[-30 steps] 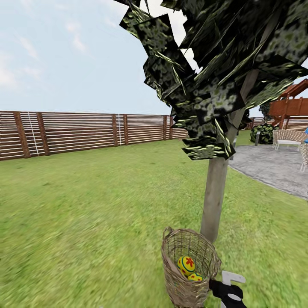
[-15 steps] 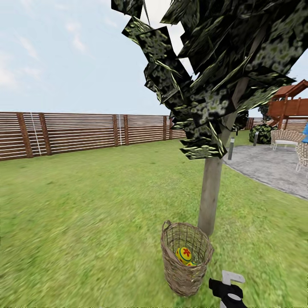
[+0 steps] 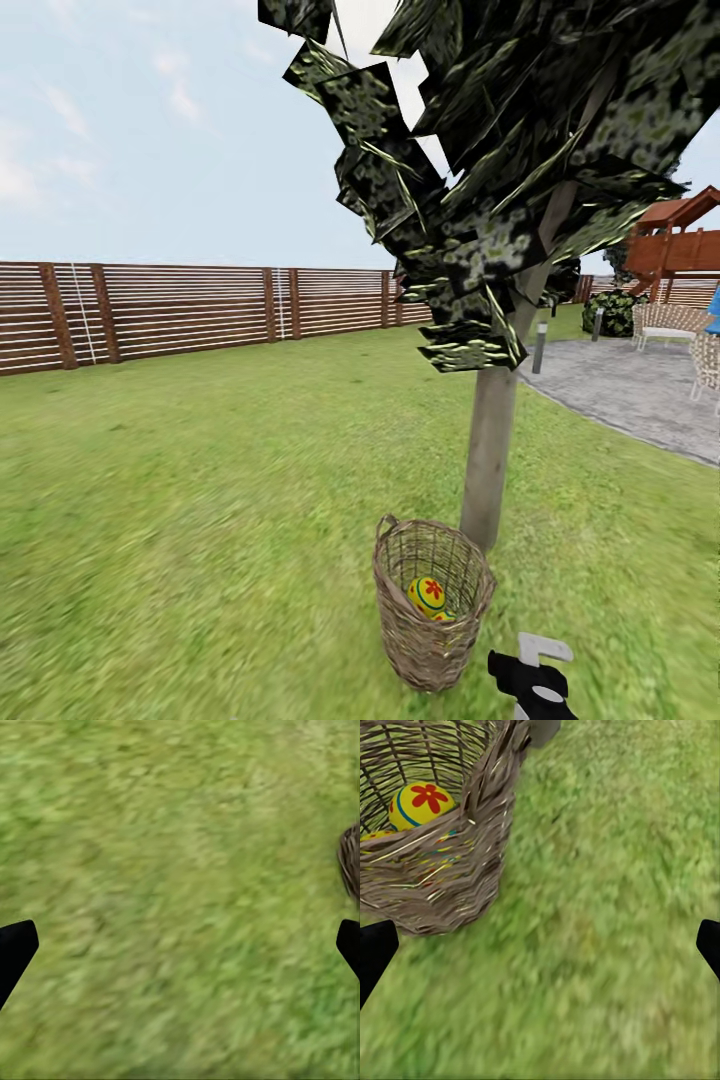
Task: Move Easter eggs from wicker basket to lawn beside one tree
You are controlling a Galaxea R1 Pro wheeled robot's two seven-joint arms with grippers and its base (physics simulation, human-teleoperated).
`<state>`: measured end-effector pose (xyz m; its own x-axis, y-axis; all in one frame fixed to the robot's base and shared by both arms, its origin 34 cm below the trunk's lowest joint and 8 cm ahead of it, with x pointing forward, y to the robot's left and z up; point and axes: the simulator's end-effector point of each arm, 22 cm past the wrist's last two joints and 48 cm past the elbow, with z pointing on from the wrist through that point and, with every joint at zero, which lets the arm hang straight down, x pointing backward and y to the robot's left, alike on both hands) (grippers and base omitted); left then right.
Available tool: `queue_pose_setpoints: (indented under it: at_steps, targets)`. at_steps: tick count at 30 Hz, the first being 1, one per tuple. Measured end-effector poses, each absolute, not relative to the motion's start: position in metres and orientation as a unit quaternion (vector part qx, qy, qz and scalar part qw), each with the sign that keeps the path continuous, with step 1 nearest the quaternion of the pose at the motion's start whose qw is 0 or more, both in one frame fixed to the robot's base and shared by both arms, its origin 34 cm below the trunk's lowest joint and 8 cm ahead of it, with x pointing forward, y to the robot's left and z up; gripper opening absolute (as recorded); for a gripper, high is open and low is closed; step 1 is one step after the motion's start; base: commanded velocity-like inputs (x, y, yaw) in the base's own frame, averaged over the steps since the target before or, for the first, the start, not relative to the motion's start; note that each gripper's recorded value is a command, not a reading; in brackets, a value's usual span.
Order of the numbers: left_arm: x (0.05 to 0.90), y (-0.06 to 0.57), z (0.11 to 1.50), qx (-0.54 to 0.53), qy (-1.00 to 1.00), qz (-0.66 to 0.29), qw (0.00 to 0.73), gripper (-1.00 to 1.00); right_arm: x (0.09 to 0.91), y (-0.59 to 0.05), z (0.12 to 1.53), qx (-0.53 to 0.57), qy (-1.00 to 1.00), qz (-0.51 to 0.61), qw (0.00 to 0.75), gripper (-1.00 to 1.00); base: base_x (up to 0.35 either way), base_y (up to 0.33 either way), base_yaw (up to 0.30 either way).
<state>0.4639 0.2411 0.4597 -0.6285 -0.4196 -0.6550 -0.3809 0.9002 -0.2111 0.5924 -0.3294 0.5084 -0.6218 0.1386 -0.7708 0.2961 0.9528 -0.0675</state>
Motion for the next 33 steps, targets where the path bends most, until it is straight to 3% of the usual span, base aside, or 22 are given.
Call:
queue_pose_setpoints:
  at_steps: [33]
  targets:
    - [0.463, 0.251, 0.459, -0.225, 0.902, -0.023, 0.369, 1.00, 0.603, -0.332, 0.524, 0.133, 0.873, -0.096, 0.459, 1.00, 0.000, -0.295, 0.000]
